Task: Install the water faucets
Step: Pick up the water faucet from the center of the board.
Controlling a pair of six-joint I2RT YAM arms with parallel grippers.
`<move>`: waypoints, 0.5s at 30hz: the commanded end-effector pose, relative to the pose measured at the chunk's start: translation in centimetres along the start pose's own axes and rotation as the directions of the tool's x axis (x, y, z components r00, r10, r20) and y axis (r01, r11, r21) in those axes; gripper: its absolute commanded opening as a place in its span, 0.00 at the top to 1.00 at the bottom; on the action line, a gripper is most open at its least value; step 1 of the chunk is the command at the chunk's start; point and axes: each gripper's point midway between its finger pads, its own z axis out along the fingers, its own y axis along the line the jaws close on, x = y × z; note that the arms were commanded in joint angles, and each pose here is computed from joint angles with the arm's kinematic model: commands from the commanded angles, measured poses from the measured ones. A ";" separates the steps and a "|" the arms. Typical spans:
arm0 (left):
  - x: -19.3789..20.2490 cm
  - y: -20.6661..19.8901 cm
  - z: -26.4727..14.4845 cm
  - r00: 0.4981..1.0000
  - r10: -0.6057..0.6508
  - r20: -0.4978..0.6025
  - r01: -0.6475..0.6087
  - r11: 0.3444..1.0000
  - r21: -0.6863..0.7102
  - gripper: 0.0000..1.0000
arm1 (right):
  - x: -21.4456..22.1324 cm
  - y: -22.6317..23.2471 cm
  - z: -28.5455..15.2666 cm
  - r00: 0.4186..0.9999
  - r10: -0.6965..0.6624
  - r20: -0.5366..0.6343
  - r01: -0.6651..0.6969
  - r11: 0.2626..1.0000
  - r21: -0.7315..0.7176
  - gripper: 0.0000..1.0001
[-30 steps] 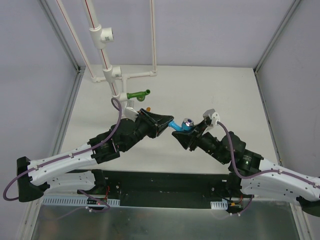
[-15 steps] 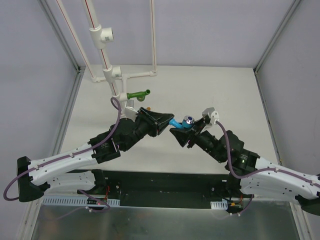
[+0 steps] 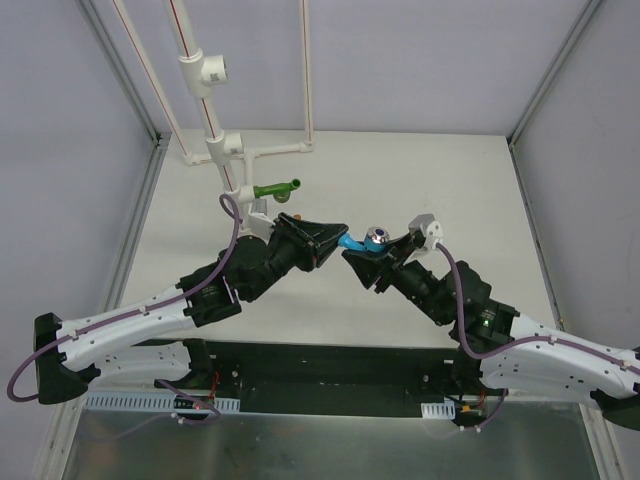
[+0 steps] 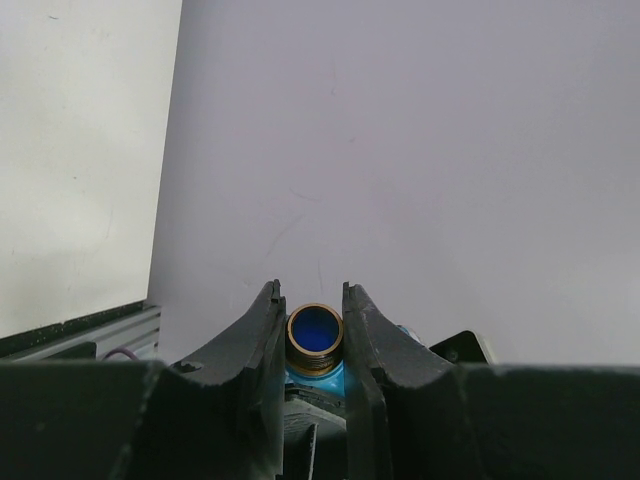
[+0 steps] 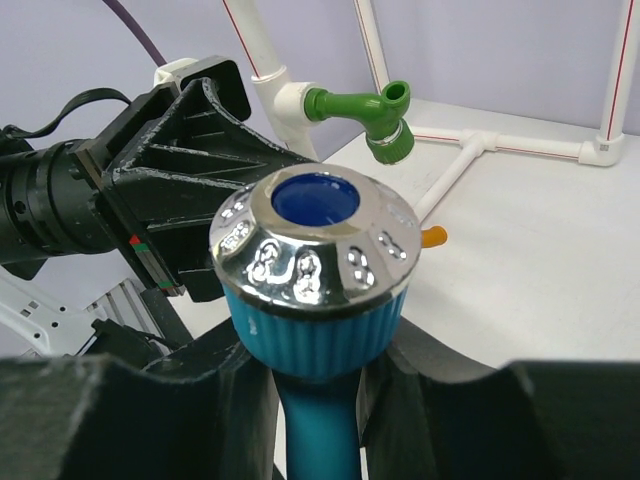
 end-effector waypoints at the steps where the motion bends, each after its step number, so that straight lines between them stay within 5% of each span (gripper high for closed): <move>1: 2.8 0.2 -0.8 0.991 -0.034 -0.132 0.035 0.999 0.006 1.00 | -5.2 0.3 0.2 0.984 0.031 0.175 -0.033 0.999 0.012 0.96; 3: 2.9 0.5 -0.8 0.991 -0.038 -0.132 0.039 0.999 0.001 1.00 | -5.6 0.3 0.1 0.982 0.028 0.185 -0.032 0.999 0.015 0.88; 4: 3.0 0.6 -0.8 0.990 -0.042 -0.136 0.042 0.999 -0.002 1.00 | -5.7 0.2 0.1 0.981 0.031 0.189 -0.035 0.999 0.018 0.73; 6: 3.1 0.7 -0.7 0.990 -0.044 -0.138 0.044 0.999 -0.002 1.00 | -5.9 0.2 0.1 0.980 0.030 0.199 -0.035 0.999 0.017 0.61; 15: 3.4 0.7 -0.6 0.988 -0.047 -0.144 0.047 0.999 -0.002 1.00 | -6.1 0.7 0.4 0.978 0.031 0.205 -0.032 0.999 0.000 0.56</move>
